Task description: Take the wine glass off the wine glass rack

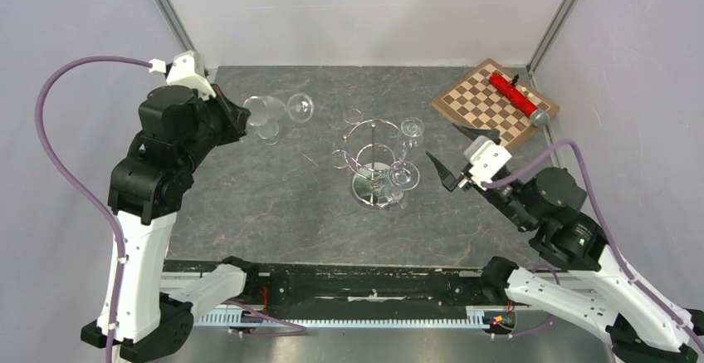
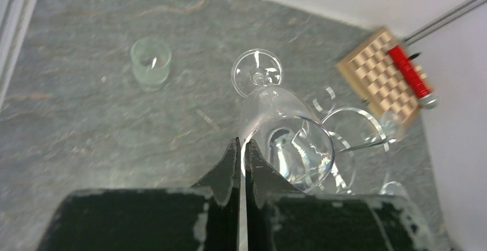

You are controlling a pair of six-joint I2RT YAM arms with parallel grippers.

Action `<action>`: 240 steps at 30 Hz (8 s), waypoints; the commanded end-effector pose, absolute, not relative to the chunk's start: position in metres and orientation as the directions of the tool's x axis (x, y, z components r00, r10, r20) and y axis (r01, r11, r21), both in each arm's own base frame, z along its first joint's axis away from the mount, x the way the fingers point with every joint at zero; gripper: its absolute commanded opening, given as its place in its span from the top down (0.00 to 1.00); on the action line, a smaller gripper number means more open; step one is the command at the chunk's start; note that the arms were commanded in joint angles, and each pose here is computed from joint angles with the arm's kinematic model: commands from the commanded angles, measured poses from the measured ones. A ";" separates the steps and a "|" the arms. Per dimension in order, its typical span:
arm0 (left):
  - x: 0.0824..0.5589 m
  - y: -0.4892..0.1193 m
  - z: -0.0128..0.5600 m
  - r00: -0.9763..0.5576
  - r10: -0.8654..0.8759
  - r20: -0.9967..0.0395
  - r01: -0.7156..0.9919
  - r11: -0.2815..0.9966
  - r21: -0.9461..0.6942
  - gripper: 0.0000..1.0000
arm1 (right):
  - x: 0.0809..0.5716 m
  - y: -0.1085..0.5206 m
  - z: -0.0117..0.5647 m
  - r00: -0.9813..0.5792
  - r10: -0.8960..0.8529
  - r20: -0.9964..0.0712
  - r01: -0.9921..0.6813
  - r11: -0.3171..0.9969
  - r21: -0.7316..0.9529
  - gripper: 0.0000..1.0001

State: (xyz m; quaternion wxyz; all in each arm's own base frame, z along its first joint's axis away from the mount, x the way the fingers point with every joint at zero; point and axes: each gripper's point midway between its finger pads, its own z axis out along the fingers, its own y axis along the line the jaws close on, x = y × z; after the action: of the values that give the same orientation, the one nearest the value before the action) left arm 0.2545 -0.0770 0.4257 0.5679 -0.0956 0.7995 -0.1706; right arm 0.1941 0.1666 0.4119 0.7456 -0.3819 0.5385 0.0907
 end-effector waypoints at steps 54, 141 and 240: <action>0.351 0.036 0.224 -0.740 -0.312 -0.596 -0.332 0.940 -0.080 0.98 | 0.163 0.212 0.261 -0.123 -0.158 -0.980 -0.798 0.602 0.003 0.27; 0.199 -0.188 0.328 -0.486 0.190 -0.853 0.654 0.727 -0.211 0.28 | 0.195 0.208 0.254 -0.564 0.689 -0.455 -0.047 0.523 0.851 0.53; 0.192 -0.198 0.310 -0.481 0.280 -0.831 0.645 0.755 -0.119 0.20 | 0.178 0.232 0.315 -0.574 0.652 -0.495 -0.334 0.365 0.869 1.00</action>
State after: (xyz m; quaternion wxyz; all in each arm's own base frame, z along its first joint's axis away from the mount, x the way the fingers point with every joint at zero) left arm 0.1951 -0.1900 0.2972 0.4215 0.2690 0.8445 -0.1920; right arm 0.1844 0.2334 0.2750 0.4154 0.1370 0.7462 0.5018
